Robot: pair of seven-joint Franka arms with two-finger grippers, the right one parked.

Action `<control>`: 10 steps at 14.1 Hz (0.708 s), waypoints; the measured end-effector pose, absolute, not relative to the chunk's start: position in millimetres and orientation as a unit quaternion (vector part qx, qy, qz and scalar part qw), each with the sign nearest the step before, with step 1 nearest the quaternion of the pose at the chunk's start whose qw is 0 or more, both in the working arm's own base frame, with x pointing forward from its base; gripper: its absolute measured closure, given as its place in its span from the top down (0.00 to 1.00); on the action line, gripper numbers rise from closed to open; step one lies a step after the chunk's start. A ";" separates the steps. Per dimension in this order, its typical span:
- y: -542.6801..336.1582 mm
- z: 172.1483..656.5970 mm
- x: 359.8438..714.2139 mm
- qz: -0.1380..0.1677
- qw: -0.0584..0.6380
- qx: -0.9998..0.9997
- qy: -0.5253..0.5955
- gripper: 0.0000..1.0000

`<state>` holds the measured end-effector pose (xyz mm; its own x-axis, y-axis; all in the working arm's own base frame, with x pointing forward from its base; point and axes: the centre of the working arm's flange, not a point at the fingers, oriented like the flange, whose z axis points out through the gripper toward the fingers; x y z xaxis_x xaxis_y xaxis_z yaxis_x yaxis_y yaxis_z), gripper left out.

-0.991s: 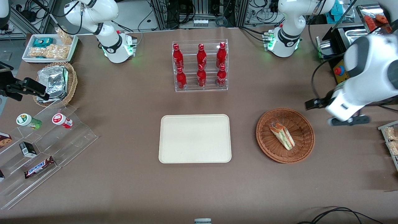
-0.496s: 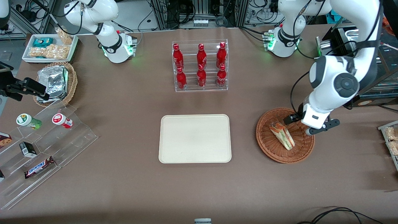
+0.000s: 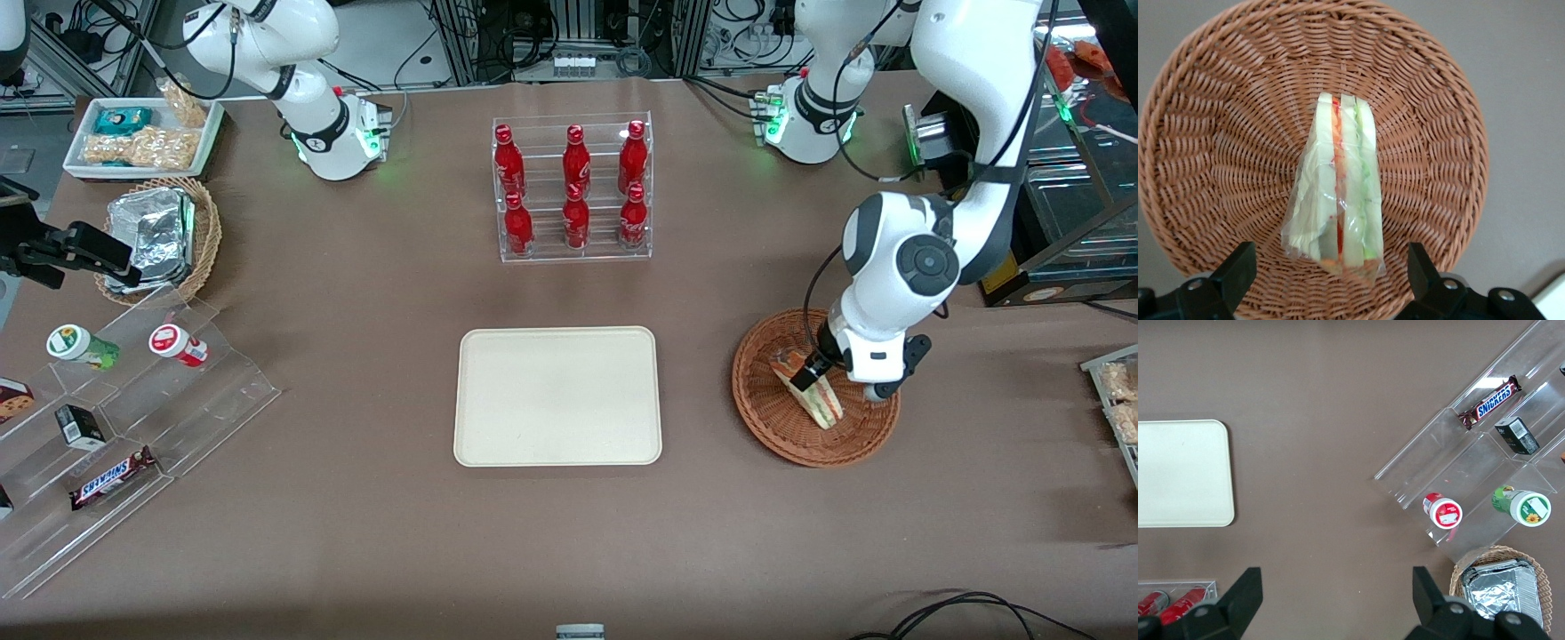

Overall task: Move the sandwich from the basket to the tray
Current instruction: 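Lower the left gripper and close it on the wrapped sandwich, then lift the sandwich and carry it with the left gripper over the cream tray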

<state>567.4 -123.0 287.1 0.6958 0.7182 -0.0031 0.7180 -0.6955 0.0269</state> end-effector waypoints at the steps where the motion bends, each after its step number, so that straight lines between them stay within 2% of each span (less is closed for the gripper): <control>1: -122.9 279.8 569.5 0.000 0.011 0.919 0.395 1.00; 3: -121.4 268.8 574.7 -0.002 0.010 0.916 0.401 0.96; 8: -120.9 263.5 578.2 -0.006 0.008 0.915 0.403 0.43; 10: -121.8 273.6 582.2 -0.018 -0.001 0.915 0.402 0.30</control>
<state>582.2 -121.8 273.6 0.6759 0.7363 -0.0316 0.7362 -0.6766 -0.0161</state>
